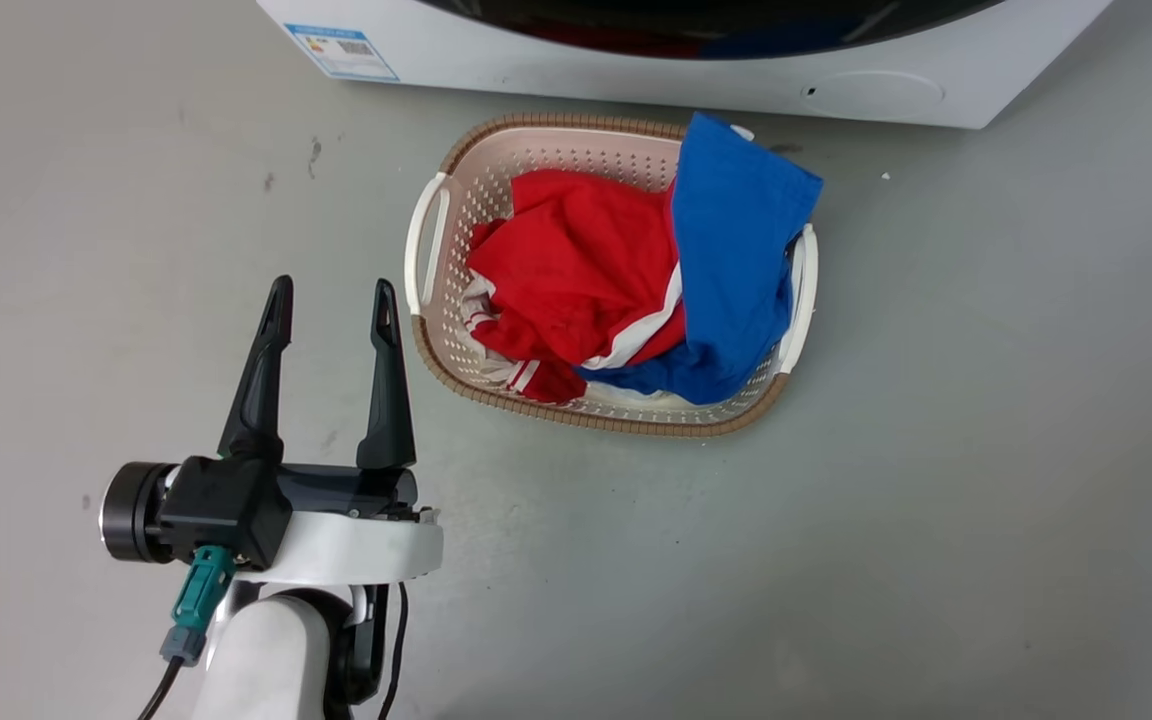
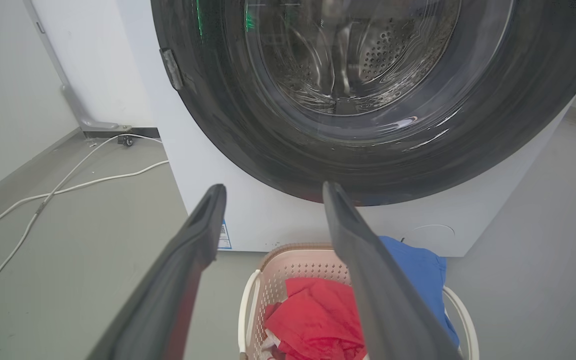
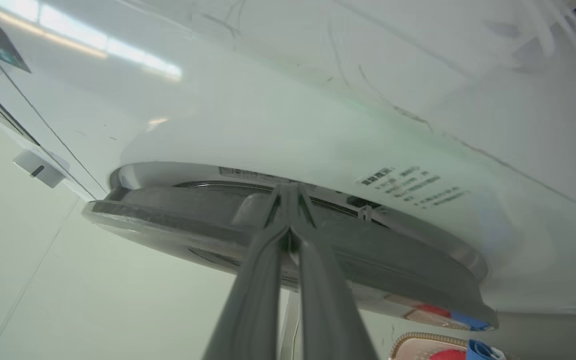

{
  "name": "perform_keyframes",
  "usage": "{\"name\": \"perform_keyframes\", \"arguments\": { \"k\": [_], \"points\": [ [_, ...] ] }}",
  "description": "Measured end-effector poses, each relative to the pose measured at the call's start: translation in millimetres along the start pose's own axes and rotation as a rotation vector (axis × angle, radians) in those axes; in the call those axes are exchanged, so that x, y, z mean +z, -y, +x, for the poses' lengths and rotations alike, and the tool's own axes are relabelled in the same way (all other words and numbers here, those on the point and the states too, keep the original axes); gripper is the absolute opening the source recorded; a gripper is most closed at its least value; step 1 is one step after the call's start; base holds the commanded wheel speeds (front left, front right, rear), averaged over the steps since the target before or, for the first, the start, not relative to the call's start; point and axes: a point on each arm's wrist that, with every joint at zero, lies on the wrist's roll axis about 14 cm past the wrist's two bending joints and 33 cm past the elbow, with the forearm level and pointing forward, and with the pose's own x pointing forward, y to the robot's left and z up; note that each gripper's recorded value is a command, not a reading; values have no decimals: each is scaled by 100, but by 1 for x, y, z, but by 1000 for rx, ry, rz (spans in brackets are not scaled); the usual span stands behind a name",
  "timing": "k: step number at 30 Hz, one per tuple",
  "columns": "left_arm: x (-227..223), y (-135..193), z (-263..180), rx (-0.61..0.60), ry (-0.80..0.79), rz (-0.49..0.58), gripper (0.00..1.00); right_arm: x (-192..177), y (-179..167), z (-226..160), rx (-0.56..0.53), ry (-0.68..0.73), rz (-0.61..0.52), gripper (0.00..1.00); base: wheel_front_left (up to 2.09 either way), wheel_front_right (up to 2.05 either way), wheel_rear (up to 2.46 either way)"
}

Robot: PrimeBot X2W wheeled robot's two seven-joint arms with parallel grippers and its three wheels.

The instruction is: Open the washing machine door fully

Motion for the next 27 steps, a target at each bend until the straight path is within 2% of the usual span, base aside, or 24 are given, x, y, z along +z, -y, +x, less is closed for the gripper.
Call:
{"name": "perform_keyframes", "arguments": {
  "k": [9, 16, 22, 27],
  "points": [
    [-10, -2, 5, 9, -22, 1, 100, -32, 1, 33, 7, -130, -51, 0, 0, 0, 0],
    [-13, -6, 6, 22, -28, 0, 100, -47, 6, 42, -7, -189, -82, 0, 0, 0, 0],
    [-10, -7, 5, 29, -22, -2, 100, -58, 4, 39, -8, -240, -94, 0, 0, 0, 0],
    [-2, -3, 6, 16, -1, -6, 100, -71, 0, 18, -2, -304, -112, 0, 0, 0, 0]
  ]
}}
